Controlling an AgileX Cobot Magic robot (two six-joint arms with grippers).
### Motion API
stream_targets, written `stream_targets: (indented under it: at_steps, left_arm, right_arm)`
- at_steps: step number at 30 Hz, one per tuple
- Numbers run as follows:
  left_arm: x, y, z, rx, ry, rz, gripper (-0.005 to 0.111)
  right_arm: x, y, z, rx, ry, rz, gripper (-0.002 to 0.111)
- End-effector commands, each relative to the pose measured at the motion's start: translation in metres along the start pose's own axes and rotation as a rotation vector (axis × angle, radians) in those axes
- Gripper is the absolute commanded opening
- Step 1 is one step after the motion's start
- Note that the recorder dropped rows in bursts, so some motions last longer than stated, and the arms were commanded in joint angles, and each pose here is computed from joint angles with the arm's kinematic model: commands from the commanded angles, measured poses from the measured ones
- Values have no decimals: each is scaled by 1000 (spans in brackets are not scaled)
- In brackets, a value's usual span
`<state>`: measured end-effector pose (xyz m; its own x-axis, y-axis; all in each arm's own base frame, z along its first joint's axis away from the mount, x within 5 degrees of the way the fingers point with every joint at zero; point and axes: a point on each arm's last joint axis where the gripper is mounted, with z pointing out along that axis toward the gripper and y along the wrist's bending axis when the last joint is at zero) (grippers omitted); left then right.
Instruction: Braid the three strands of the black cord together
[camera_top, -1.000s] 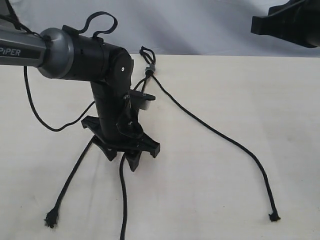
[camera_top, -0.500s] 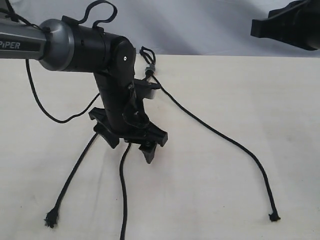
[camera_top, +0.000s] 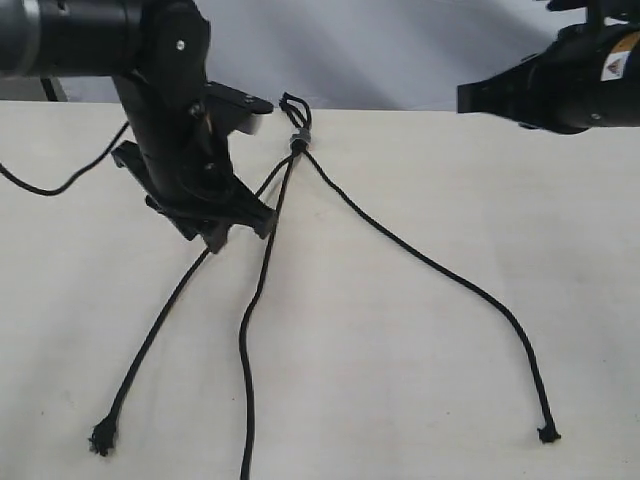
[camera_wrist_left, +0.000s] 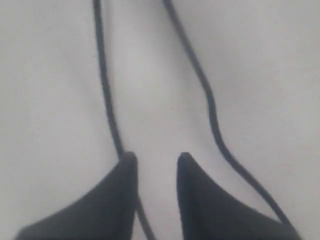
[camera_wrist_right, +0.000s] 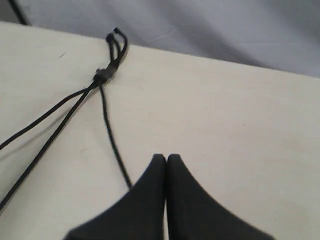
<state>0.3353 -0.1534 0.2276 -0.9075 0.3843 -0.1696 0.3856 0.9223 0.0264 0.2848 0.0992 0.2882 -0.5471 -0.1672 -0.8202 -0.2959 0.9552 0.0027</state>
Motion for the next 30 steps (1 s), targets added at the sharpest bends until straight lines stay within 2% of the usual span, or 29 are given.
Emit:
stream_targets:
  at_steps: [1,4,7,12,14,17,21,30]
  left_arm:
    - [23,38,-9,-89,-24,-136,1]
    - [46,65,-5,-137,-43,-329,0]
    - [70,81,1,-139,-78,-393,0]
    - [104,106,17,-141,-196,-481,0]
    - [115,117,24,-148,-226,-522,0]
    - [128,130,32,-157,-264,-573,0]
    - [135,137,38,-160,-335,-605,0]
    - [135,138,39,-159,-342,-610,0]
  right_arm:
    - [-1,45,8,-102,108,-137,0]
    - [6,81,19,-177,171,-216,0]
    - [20,115,30,-234,247,-271,5]
    - [56,173,36,-306,415,-374,35]
    - [76,196,38,-333,474,-429,44]
    - [101,221,43,-357,532,-484,47]
    - [121,239,58,-336,606,-480,46]
    - [144,252,84,-285,743,-444,46]
